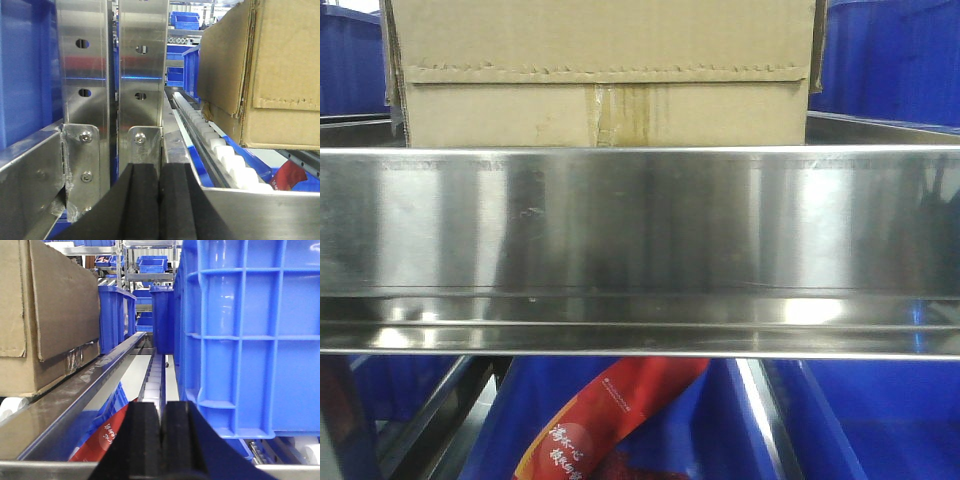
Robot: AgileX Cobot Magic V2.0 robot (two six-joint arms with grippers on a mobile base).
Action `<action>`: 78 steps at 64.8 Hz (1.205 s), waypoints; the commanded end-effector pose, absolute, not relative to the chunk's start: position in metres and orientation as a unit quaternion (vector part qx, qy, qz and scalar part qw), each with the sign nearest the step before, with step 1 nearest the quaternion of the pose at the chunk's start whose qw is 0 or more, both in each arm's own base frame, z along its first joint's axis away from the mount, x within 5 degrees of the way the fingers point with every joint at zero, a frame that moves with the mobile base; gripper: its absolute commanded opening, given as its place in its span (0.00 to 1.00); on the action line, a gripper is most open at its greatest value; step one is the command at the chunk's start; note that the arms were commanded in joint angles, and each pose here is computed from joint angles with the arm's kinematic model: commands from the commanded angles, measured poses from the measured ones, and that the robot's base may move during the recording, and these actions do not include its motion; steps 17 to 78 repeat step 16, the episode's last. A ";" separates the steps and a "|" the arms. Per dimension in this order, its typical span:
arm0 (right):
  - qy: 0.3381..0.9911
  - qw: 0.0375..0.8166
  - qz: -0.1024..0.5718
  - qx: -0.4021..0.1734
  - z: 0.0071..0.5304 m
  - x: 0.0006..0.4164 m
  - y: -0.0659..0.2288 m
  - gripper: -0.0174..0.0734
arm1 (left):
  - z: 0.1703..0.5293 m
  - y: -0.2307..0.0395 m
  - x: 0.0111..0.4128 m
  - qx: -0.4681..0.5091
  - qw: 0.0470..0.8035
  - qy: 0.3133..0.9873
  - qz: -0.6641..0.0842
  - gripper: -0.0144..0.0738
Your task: Stack two boxes on right shelf middle
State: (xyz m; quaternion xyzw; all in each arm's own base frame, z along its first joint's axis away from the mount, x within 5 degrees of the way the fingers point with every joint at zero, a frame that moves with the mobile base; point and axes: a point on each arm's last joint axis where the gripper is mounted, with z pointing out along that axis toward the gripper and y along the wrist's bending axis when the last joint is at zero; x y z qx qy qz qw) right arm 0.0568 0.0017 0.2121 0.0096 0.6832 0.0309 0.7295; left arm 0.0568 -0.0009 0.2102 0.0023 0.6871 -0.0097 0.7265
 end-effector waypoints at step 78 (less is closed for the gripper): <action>0.673 0.740 0.024 0.010 0.214 0.056 0.001 0.02 | 0.212 -0.001 0.056 0.000 0.733 0.680 -0.011 0.04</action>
